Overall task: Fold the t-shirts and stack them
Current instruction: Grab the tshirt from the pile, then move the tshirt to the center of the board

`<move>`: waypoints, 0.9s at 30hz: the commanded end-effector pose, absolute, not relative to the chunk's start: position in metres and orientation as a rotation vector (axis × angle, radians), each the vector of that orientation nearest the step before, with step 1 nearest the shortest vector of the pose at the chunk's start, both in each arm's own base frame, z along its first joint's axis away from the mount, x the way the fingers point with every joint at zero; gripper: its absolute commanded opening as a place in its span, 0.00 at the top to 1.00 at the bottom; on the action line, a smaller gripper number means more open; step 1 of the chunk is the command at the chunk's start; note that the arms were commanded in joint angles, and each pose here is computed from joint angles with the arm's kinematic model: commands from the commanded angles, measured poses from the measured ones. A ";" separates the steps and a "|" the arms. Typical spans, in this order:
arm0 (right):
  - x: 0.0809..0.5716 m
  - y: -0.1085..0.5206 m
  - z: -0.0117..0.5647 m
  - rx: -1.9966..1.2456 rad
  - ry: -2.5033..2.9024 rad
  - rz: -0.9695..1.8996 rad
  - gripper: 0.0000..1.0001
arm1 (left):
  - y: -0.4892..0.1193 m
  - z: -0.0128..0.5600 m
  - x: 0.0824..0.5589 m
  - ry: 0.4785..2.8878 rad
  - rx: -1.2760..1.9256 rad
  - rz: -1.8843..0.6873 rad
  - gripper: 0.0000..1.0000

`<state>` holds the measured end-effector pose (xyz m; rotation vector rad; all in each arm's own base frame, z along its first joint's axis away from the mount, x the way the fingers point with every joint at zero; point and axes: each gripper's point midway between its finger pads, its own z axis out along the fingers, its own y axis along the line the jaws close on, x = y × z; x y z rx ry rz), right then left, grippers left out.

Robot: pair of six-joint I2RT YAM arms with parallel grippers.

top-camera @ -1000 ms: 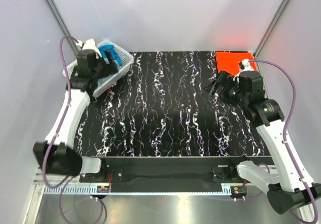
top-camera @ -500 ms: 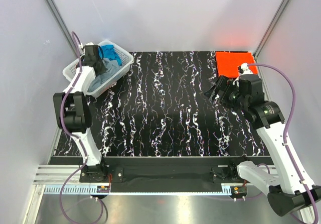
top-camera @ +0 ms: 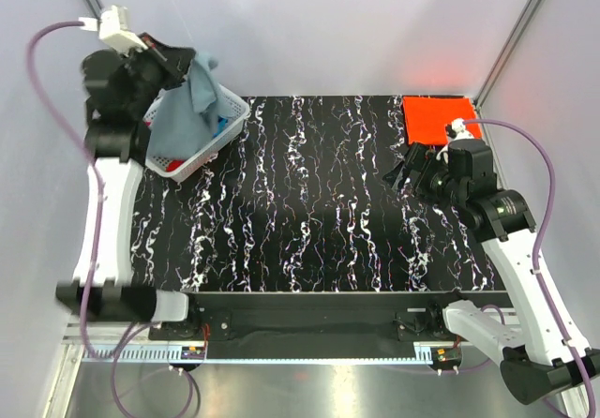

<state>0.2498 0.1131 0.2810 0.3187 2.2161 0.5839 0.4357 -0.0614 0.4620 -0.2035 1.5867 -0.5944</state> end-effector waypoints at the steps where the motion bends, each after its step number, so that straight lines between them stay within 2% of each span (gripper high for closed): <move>1: 0.242 0.118 0.299 0.295 2.167 0.645 0.00 | -0.139 0.565 0.335 1.282 0.140 -1.008 1.00; 4: 0.242 0.117 0.300 0.306 2.152 0.653 0.00 | -0.177 0.543 0.294 1.319 0.246 -1.162 1.00; 8: 0.243 0.114 0.295 0.316 2.174 0.624 0.00 | -0.216 0.466 0.249 1.457 0.293 -1.305 0.99; 10: 0.242 0.113 0.291 0.314 2.182 0.613 0.00 | -0.225 0.430 0.239 1.531 0.275 -1.339 0.94; 11: 0.242 0.113 0.287 0.319 2.190 0.607 0.00 | -0.238 0.384 0.231 1.631 0.274 -1.373 0.88; 12: 0.243 0.112 0.284 0.323 2.195 0.600 0.00 | -0.239 0.369 0.220 1.653 0.282 -1.383 0.70; 15: 0.244 0.112 0.271 0.341 2.219 0.591 0.00 | -0.237 0.292 0.206 1.858 0.261 -1.340 0.37; 18: 0.249 0.118 0.250 0.339 2.260 0.608 0.00 | -0.212 0.248 0.209 2.006 0.154 -1.132 0.29; 22: 0.266 0.136 0.201 0.343 2.352 0.661 0.04 | -0.152 0.213 0.242 2.101 -0.111 -0.681 0.19; 24: 0.279 0.148 0.190 0.342 2.367 0.701 0.06 | -0.136 0.203 0.253 2.136 -0.176 -0.597 0.17; 27: 0.295 0.179 0.160 0.280 2.443 0.744 0.07 | -0.124 0.191 0.271 2.188 -0.284 -0.634 0.18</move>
